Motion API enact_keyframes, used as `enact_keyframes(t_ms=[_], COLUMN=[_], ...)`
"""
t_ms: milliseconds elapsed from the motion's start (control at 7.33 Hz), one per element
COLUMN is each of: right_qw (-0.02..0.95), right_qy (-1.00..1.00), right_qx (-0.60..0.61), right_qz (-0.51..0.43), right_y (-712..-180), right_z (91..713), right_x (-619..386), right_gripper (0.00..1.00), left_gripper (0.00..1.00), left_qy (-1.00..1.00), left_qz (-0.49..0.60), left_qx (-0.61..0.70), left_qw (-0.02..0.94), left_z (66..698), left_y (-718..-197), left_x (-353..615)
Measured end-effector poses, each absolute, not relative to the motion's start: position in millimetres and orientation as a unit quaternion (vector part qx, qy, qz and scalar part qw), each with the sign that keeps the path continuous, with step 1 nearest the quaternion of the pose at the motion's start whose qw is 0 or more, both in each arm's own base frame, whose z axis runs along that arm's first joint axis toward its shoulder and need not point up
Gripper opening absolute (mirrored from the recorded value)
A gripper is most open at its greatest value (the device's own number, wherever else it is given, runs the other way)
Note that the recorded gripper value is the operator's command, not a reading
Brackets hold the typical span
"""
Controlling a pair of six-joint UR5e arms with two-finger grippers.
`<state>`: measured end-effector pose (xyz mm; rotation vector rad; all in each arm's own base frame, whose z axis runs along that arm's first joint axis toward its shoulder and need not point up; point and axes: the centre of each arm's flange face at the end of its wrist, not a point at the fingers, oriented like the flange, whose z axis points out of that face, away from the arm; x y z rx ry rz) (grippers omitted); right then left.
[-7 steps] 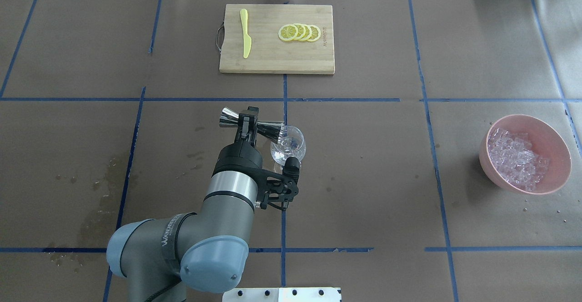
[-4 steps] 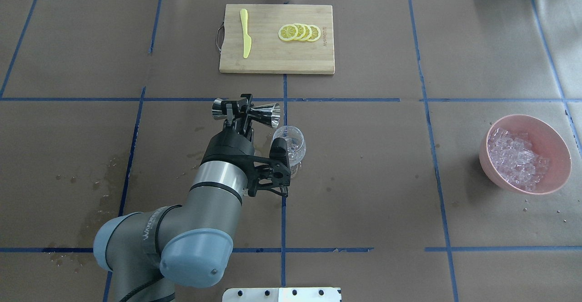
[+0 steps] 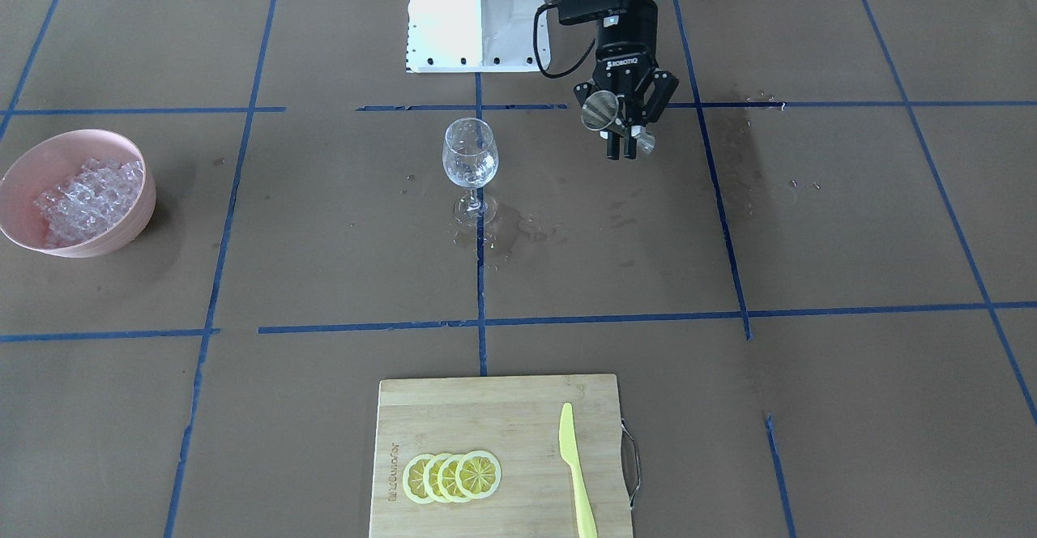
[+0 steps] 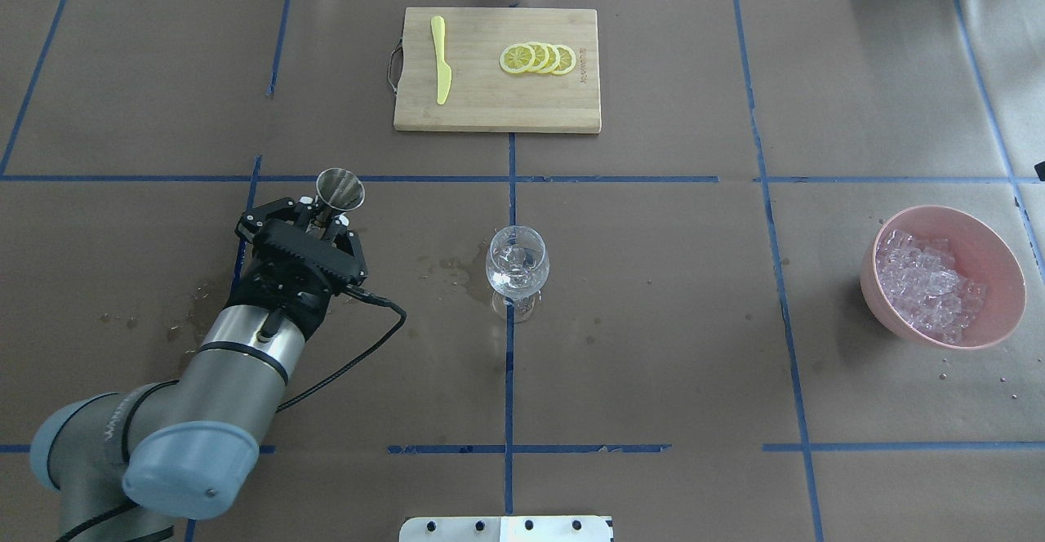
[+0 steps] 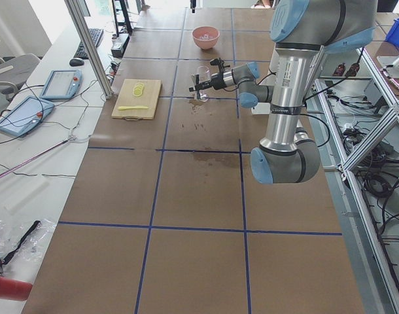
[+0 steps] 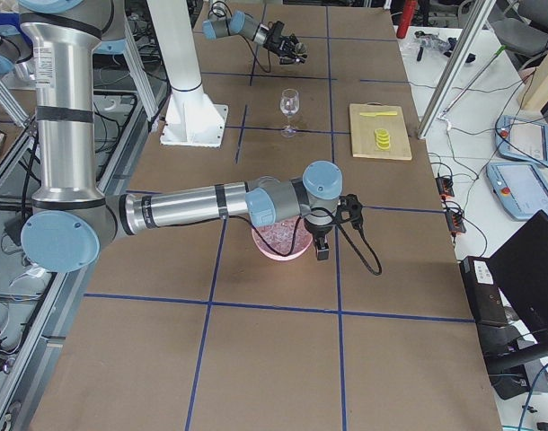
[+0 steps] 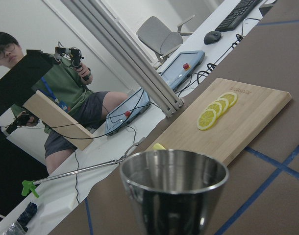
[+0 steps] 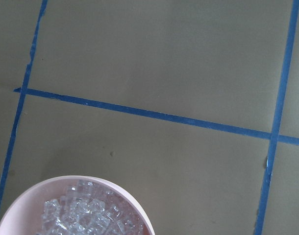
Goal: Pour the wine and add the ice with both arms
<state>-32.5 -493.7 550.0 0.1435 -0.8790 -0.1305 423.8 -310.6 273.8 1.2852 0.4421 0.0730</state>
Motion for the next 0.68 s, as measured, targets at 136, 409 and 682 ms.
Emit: enact_keyframes(t_ms=[136,409,682], right_qw=[0.899,0.893,0.888], right_qy=[-0.430,-0.445,-0.454], right_qx=[0.064,0.064,0.069], right_qz=[-0.055,-0.028,-0.008], right_y=[-492.7,-487.6,-481.6], right_z=[545.2,532.9,522.4], right_x=[-51.4,-88.4,-110.1], right_gripper=[1.00,1.00,1.00], left_gripper=[0.00,0.00,0.00], left_qy=[0.229,0.251,0.269], left_qz=[0.012,-0.021,-0.059], left_qx=[0.597,0.585,0.567], left_qw=[0.769,0.771,0.777], left_z=[313.4,397.0,472.8], left_y=[-305.7,-298.3,-292.1], left_x=[400.9,364.1,332.9])
